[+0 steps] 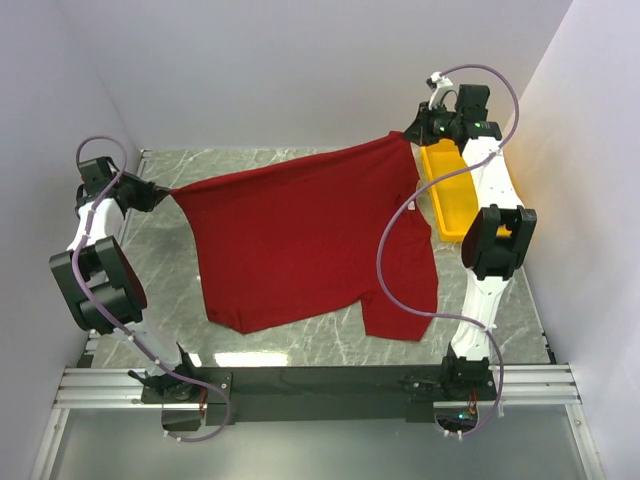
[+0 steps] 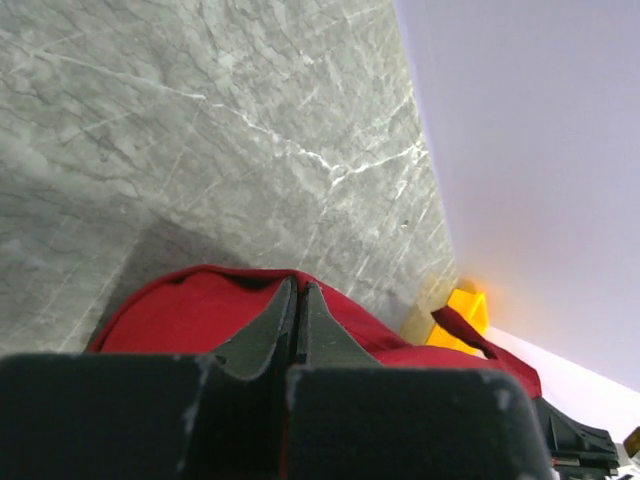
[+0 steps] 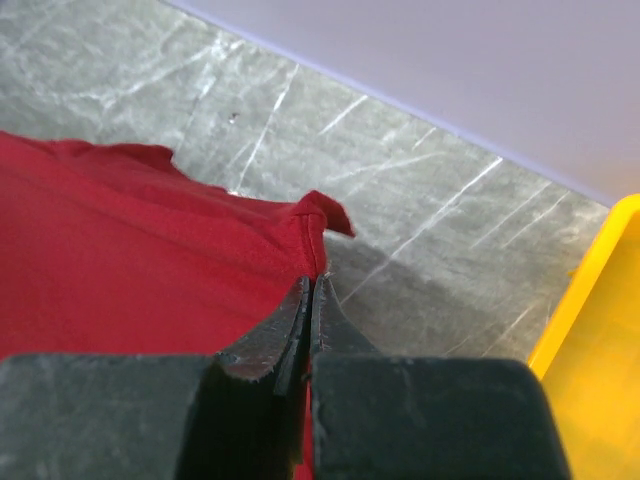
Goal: Fold and stack the t-shirts
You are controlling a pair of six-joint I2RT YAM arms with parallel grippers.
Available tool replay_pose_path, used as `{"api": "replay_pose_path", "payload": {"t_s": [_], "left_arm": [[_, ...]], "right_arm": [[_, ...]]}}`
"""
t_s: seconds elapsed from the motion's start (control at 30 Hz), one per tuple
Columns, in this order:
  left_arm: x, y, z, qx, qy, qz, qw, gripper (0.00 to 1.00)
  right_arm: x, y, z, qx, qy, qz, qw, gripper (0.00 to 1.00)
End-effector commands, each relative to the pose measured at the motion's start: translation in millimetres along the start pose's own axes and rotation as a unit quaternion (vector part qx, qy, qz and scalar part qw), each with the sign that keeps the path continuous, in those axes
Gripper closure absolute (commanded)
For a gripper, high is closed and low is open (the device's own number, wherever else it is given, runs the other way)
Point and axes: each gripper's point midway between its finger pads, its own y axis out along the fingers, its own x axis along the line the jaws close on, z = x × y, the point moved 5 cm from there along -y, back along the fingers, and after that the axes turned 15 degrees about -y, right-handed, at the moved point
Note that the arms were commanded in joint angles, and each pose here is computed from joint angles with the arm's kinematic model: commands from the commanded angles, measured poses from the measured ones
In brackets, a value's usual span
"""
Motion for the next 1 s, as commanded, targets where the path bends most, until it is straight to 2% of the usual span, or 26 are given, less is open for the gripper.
{"api": "replay_pose_path", "payload": {"t_s": [0.0, 0.13, 0.23, 0.5, 0.6, 0.8, 0.97], "left_arm": [[-29, -22, -6, -0.016, 0.017, 0.053, 0.998, 0.99], [-45, -35, -8, -0.015, 0.018, 0.089, 0.996, 0.99], [-71, -56, -11, -0.022, 0.024, 0.137, 0.99, 0.99], [-161, -147, -2, -0.061, 0.06, 0.281, 0.956, 0.99], [-188, -191, 10, -0.088, 0.067, 0.336, 0.935, 0.99], [-242, -297, 35, -0.162, 0.093, 0.438, 0.879, 0.99], [-258, -365, 54, -0.228, 0.116, 0.482, 0.838, 1.0]], "right_arm": [[-7, -35, -47, -0.064, -0.038, 0.034, 0.997, 1.0], [-4, -50, -65, -0.094, -0.039, 0.027, 0.994, 1.0], [-2, -68, -87, -0.128, -0.043, 0.024, 0.991, 1.0], [24, -149, -169, -0.249, -0.063, 0.017, 0.966, 1.0], [43, -192, -201, -0.299, -0.087, 0.014, 0.95, 1.0], [87, -278, -255, -0.381, -0.131, 0.014, 0.915, 1.0], [126, -335, -284, -0.431, -0.171, 0.019, 0.886, 1.0]]}}
